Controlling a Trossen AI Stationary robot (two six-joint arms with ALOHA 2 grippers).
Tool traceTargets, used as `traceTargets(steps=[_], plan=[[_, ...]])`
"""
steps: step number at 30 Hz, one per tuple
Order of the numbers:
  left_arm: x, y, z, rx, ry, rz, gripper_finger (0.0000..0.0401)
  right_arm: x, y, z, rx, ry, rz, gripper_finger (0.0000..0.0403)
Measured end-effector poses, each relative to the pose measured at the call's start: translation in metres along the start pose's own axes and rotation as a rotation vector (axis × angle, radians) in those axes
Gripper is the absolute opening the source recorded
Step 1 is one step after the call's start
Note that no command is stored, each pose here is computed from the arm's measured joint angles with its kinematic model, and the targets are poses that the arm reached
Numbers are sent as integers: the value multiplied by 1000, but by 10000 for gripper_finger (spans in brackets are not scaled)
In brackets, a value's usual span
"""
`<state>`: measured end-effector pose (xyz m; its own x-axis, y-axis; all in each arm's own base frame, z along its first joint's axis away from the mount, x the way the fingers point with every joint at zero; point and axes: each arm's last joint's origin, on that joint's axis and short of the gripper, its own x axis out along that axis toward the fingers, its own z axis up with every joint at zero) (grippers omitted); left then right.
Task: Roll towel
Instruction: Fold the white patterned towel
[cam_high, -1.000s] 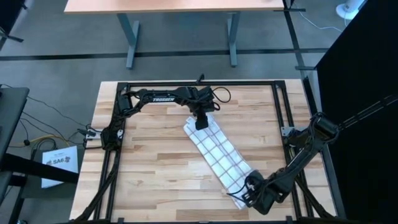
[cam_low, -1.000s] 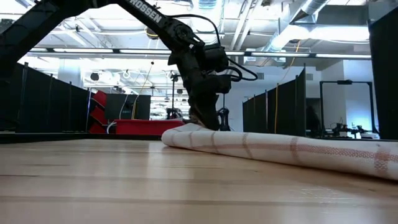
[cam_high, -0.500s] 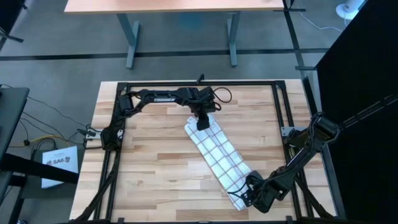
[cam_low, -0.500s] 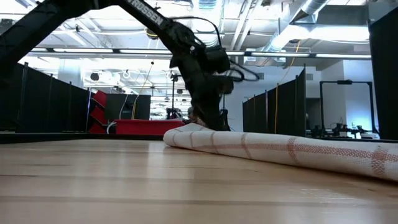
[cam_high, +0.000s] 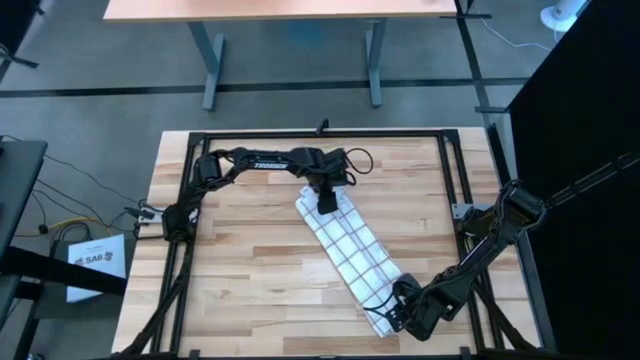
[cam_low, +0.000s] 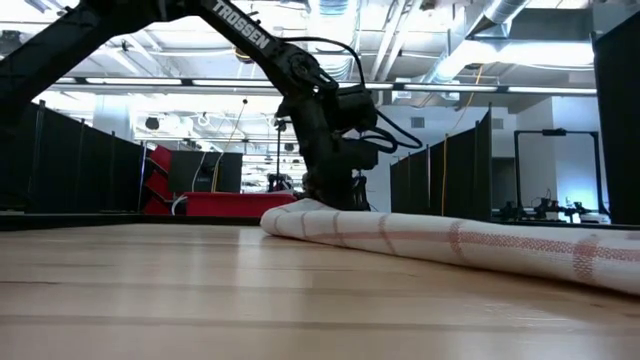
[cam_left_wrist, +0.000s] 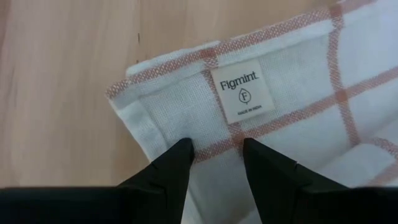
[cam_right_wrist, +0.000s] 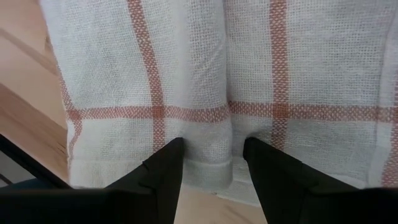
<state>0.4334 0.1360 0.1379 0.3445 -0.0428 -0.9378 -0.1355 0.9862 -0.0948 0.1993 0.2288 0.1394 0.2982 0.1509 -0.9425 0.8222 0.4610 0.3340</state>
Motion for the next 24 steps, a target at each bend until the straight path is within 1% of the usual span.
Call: traceTargets(steps=[5,8,11,15,16,24], plan=[[6,1,-2,-6,19,-6,136,0,0,0,3,0,3,161],[7,1,-3,-7,22,-6,136,0,0,0,3,1,5,146],[8,1,-3,-9,26,-7,136,0,0,0,4,0,3,109],[8,1,-3,-10,27,-7,136,1,0,0,4,1,4,28],[8,1,-4,-11,28,-7,136,1,0,-1,2,1,5,15],[8,2,-4,-26,28,-7,136,-11,12,-4,-22,-1,-3,11]])
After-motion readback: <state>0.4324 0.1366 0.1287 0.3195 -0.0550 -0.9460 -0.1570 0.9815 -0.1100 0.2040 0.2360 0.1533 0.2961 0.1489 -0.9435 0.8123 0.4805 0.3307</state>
